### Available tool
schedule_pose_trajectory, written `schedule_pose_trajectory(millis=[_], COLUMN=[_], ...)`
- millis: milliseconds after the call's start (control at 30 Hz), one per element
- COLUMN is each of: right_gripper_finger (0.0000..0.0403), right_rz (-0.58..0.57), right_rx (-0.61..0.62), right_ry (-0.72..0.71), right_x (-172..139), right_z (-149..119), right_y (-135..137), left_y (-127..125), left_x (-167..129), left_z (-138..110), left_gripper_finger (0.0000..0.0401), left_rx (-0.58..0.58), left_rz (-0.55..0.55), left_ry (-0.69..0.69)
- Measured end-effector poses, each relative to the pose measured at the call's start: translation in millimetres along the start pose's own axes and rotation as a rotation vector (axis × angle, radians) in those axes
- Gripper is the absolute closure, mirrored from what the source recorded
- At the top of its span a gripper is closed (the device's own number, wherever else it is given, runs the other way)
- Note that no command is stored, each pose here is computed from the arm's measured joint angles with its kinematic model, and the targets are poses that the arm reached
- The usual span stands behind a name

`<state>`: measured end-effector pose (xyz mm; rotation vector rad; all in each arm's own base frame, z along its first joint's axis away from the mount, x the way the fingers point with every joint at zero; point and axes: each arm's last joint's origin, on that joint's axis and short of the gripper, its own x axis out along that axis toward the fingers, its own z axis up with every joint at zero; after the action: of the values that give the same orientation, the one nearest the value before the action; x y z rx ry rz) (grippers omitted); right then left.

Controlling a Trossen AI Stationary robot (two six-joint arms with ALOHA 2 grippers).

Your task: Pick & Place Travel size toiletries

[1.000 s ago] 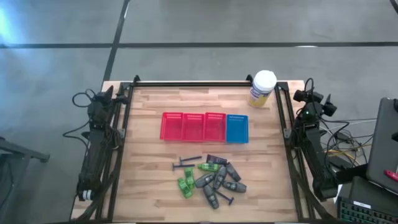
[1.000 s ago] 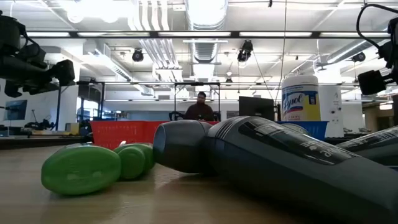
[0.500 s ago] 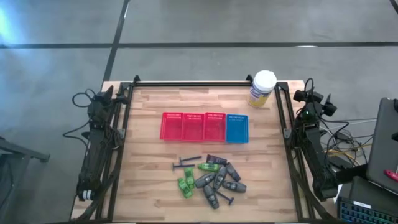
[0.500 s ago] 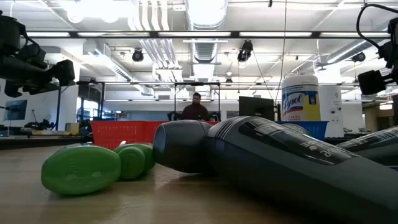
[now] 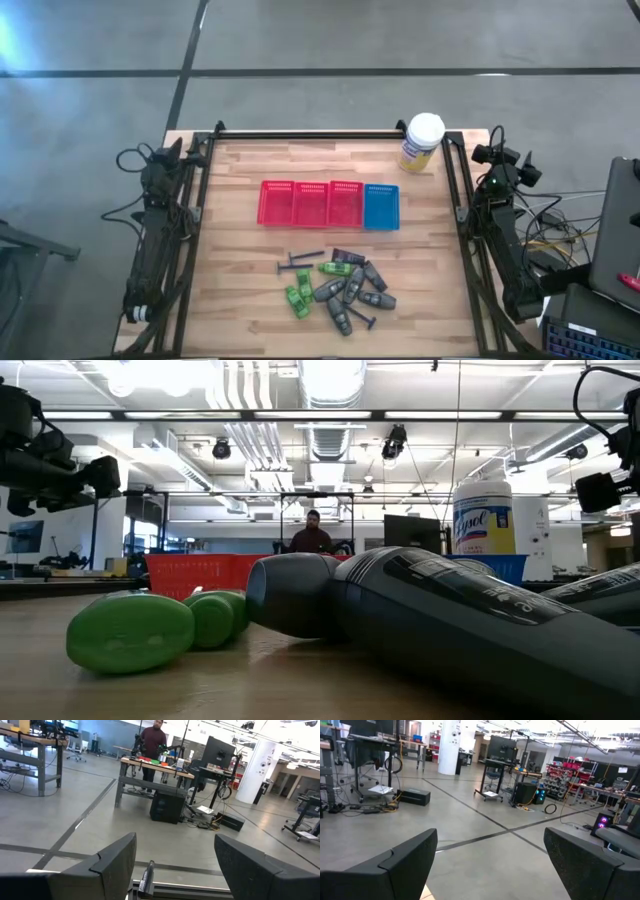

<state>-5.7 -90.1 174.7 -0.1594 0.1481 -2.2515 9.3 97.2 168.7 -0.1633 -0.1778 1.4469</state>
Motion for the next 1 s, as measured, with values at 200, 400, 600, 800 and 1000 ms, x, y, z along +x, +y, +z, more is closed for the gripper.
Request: schedule_pose_trajectory(millis=[200,400,600,800,1000], right_gripper_finger=[0.0039,0.0039,0.0039,0.0039,0.0039], right_rz=[0.000,0.000,0.055,0.240,0.457], right_rx=[0.001,0.000,0.036,0.640,0.881], right_ry=[0.000,0.000,-0.022,-0.004,0.119], right_x=[0,0,0,-1,-3], right_z=[0,0,2,4,1], right_y=[0,0,1,6,13], left_y=[0,0,0,0,0], left_x=[0,0,0,0,0], left_z=[0,0,0,0,0], left_gripper_finger=[0.0128,0.0128,0.0128,0.0128,0.0128], left_rx=[0.000,0.000,0.000,0.000,0.000], left_rz=[0.000,0.000,0.000,0.000,0.000], left_ry=[0.000,0.000,0.000,0.000,0.000])
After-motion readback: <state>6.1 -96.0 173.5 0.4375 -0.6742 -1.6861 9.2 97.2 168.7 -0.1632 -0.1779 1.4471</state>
